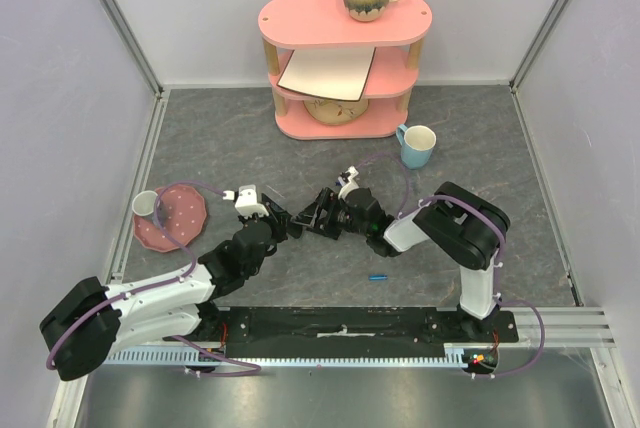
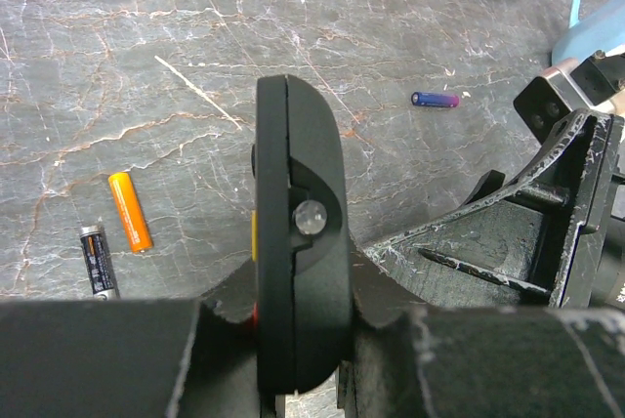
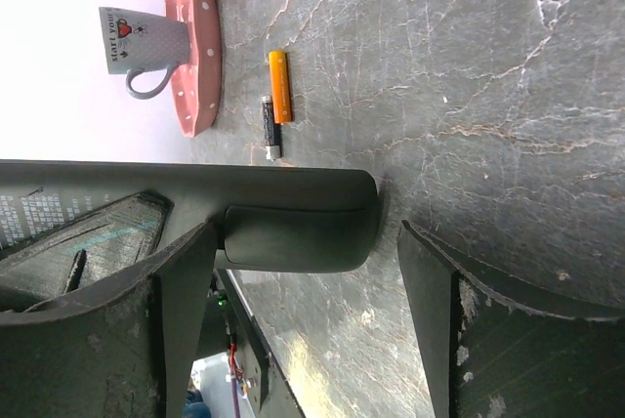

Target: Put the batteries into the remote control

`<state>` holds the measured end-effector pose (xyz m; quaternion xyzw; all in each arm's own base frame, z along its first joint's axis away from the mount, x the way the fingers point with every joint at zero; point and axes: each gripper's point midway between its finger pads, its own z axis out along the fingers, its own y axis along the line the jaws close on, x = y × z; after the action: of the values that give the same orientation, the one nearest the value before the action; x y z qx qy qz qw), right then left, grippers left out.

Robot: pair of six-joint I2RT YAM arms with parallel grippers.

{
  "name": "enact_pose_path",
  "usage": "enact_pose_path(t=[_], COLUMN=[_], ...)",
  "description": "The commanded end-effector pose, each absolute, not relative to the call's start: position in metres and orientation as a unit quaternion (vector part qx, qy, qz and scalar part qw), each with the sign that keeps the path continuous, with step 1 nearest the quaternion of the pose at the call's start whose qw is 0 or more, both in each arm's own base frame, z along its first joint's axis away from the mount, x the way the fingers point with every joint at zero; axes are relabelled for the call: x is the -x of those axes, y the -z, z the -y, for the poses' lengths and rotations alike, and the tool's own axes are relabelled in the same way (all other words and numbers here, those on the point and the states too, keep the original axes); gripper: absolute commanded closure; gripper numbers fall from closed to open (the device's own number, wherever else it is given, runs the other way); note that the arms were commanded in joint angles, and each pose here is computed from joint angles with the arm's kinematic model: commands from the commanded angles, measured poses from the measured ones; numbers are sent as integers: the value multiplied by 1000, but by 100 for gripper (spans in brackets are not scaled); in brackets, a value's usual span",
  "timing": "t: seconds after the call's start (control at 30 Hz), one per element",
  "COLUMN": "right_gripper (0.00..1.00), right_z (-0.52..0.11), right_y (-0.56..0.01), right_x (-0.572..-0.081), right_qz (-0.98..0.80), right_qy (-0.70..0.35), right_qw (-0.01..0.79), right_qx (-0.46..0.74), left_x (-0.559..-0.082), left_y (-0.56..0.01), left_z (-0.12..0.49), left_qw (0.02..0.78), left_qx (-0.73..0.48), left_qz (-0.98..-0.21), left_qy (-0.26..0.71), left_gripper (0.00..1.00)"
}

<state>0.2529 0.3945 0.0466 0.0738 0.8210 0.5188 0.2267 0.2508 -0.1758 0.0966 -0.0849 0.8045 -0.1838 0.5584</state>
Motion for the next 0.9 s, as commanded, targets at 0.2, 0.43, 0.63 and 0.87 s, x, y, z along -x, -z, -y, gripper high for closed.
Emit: enact_pose_path(t=[0.2,0.43,0.63,0.87], right_gripper=[21,28,53,82], right_z=[-392,-383,-377,-371], right_y=[-26,-11,5,14], right_x=[-254,-251,-244,-238], right_qz=[-847,-880,-900,-911], right_qy=[-478,-420,-388,-366], right_qw=[222,216,197,185], right_qx=[-68,-46,-38,-32], left_x=[-235,-236,-237,-237], left_y=[-62,-65,-66,-65], left_z=[171,173,174,174], left_qw=[520,523,524,523], left_qx=[38,37,37,39], left_qz=[-841,-838,-837,-838], left_qy=[147,150,151,152], left_gripper=[98,98,98,98])
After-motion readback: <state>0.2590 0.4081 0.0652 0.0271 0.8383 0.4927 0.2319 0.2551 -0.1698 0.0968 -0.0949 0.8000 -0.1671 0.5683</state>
